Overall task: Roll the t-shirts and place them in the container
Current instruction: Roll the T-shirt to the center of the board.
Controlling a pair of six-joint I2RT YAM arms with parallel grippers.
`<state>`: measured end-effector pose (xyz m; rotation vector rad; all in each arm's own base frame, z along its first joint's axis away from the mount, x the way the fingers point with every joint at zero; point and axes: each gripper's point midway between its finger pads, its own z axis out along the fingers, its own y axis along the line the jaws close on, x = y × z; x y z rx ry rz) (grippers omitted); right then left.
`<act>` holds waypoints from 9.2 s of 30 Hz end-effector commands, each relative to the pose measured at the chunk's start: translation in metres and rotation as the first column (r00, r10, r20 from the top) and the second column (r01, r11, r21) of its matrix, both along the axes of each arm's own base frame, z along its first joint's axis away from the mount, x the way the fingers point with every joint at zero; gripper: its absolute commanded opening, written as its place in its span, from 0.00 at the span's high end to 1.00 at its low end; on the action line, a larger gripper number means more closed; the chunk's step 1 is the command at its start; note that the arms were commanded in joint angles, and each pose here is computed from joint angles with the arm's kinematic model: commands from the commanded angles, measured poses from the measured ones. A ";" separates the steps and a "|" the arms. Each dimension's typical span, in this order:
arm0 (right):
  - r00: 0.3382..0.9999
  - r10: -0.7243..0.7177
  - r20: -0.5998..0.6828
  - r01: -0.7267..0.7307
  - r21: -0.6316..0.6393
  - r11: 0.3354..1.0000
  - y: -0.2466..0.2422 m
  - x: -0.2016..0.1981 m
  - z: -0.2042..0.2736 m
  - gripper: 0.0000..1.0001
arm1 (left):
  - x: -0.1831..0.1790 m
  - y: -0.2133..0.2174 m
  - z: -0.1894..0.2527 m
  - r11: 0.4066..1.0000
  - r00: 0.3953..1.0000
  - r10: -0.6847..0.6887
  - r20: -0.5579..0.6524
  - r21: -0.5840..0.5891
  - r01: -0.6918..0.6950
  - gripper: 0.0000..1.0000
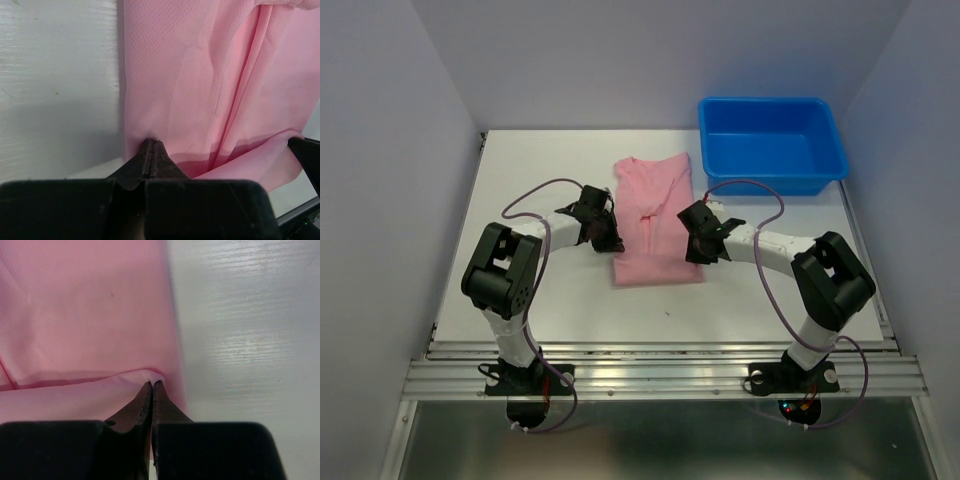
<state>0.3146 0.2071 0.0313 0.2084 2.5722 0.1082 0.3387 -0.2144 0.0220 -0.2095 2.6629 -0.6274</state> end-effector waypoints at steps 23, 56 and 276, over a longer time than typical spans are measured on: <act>0.991 -0.029 0.128 0.018 0.085 0.996 0.002 0.009 0.066 0.55 | -0.025 -0.001 0.099 0.998 0.984 -0.048 0.170 0.034 0.043 1.00; 0.995 0.075 0.062 -0.089 0.259 0.962 0.072 0.001 0.036 0.99 | -0.049 -0.047 0.067 0.990 0.988 -0.097 0.124 -0.089 0.108 1.00; 0.992 -0.057 0.110 0.020 0.312 0.950 -0.007 -0.016 0.066 0.99 | -0.043 0.001 0.111 0.961 0.984 0.142 0.103 -0.254 -0.112 1.00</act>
